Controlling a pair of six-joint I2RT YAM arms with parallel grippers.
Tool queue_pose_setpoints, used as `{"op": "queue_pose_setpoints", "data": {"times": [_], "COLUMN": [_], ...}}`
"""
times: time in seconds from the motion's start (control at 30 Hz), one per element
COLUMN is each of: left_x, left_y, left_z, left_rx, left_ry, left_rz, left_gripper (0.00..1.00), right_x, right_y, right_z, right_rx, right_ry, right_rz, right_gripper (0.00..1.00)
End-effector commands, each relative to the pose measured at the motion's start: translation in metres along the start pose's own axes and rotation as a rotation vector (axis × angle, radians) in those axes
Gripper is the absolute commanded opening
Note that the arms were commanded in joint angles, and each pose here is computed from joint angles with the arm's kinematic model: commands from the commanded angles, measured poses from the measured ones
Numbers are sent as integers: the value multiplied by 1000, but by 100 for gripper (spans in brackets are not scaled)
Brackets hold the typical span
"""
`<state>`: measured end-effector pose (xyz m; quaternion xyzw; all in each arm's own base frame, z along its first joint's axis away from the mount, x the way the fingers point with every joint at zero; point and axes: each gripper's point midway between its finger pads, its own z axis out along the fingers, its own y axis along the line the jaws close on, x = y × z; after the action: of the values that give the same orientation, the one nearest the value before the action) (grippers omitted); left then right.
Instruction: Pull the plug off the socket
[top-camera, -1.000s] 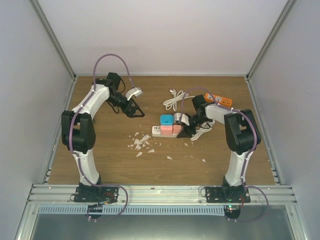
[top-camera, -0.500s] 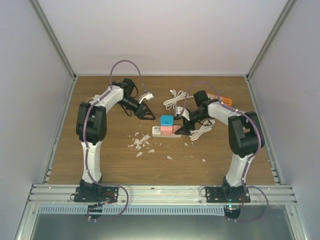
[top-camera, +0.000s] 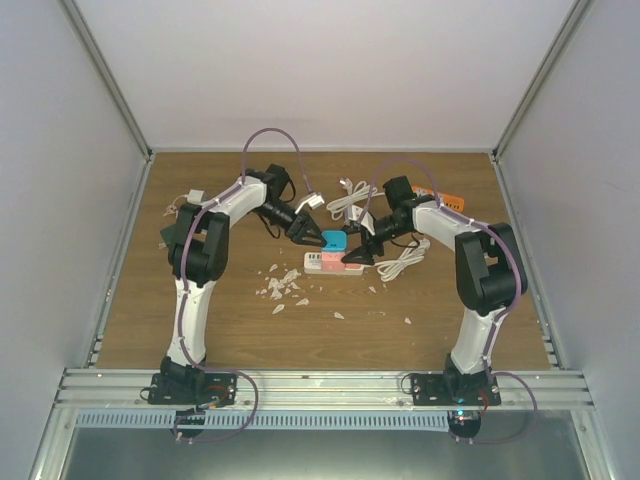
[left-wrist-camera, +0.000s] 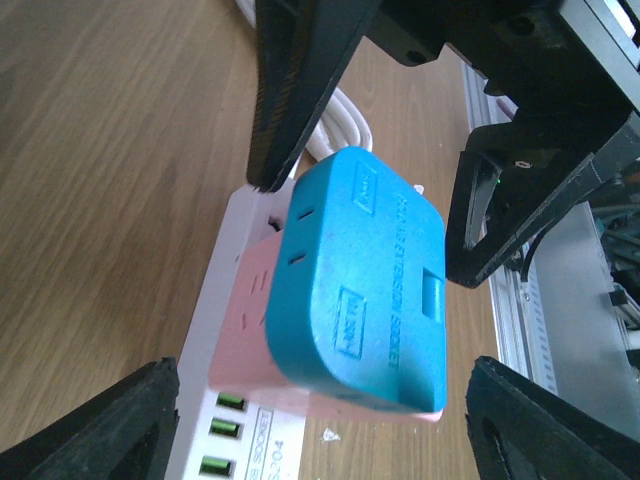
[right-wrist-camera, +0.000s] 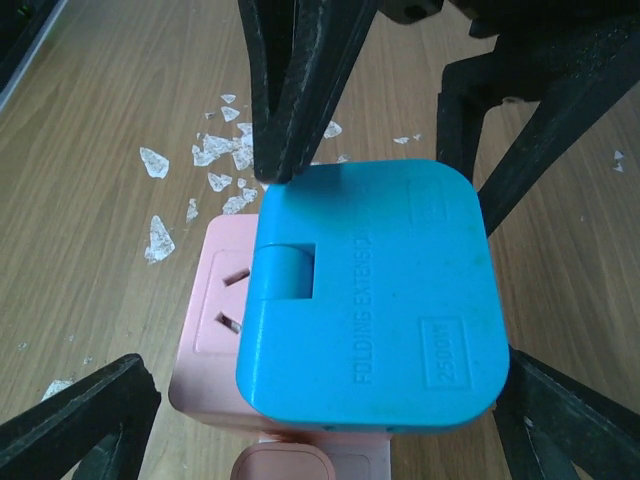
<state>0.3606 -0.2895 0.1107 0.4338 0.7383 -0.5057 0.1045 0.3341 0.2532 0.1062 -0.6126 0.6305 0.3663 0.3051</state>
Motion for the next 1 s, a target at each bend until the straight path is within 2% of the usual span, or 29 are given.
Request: {"op": "queue_pose_setpoints", "data": {"times": [0.0,0.3,0.43,0.6,0.97], "left_x": [-17,-34,-37,-41,-35], "left_y": [-12,-35,-41,-47,-53], "left_z": [8,-1,-4,-7,3], "left_rx": [59,78,77,68,-37], "left_ry": [-43,-92,-99,-107,-61], "left_rz": [52,154,180,221,334], "left_gripper": [71,42,33,26,26], "right_x": [-8,1,4,6,1], "right_y": [0,-6,-11,-15,-19], "right_z": [6,12,13,12,12], "right_rx": [-28,-19,-7,-3,10], "right_ry": [-42,-26,-23,-26,-38], "right_rz": [3,15,33,44,21], "right_gripper": [91,86,85,85,85]}}
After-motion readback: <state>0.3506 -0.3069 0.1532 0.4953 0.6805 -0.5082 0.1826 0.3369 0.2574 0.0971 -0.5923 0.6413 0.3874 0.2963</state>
